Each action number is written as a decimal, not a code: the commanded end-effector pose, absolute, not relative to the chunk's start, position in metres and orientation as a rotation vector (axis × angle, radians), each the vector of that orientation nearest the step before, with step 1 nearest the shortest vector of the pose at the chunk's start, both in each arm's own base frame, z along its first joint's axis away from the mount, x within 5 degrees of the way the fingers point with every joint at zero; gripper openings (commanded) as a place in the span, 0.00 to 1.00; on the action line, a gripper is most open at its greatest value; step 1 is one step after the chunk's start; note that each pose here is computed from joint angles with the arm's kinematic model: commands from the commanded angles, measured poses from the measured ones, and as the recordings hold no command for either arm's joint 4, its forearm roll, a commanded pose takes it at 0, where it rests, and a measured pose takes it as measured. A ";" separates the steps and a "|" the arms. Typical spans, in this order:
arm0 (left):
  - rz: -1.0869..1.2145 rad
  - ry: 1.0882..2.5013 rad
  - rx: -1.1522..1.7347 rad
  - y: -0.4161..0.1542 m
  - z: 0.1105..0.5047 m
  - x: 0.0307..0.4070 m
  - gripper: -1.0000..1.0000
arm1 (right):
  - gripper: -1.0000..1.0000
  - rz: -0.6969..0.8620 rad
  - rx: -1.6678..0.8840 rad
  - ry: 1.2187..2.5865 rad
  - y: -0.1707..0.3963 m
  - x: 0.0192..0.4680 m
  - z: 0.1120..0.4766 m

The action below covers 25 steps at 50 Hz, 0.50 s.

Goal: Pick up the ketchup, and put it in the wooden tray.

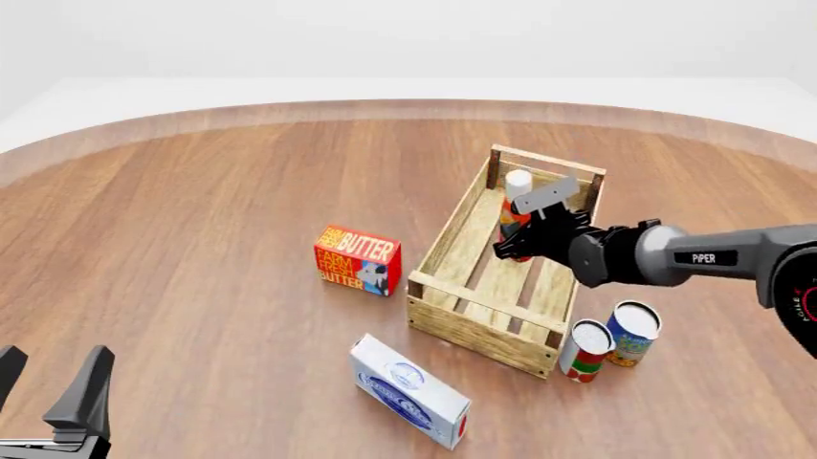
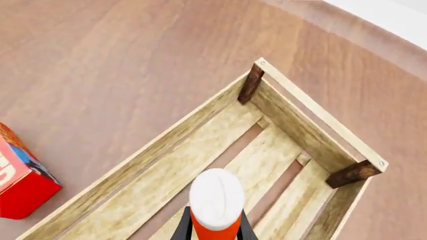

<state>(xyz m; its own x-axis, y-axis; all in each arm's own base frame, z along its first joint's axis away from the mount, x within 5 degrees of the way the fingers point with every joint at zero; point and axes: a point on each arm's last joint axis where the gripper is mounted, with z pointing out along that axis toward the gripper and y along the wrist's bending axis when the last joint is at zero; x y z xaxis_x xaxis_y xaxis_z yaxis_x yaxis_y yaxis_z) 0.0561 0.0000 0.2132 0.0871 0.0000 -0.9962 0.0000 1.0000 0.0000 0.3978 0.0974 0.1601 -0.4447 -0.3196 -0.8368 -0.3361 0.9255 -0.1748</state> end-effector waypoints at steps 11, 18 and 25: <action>0.000 1.484 0.000 0.000 0.213 0.056 1.00 | 0.00 0.045 -0.436 2.092 0.101 0.408 0.137; 0.000 1.484 0.000 0.000 0.213 0.056 1.00 | 0.00 0.047 -0.434 2.098 0.101 0.407 0.132; 0.000 1.484 0.000 0.000 0.213 0.056 1.00 | 0.00 0.044 -0.428 2.107 0.099 0.405 0.126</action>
<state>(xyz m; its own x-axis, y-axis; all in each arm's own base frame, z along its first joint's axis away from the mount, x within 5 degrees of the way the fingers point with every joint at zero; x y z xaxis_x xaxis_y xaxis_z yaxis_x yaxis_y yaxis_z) 0.0561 0.0000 0.2132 0.0871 0.0000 -0.9962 0.0000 1.0000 0.0000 0.4075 0.0996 0.1453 -0.4530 -0.2715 -0.8492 -0.3060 0.9420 -0.1379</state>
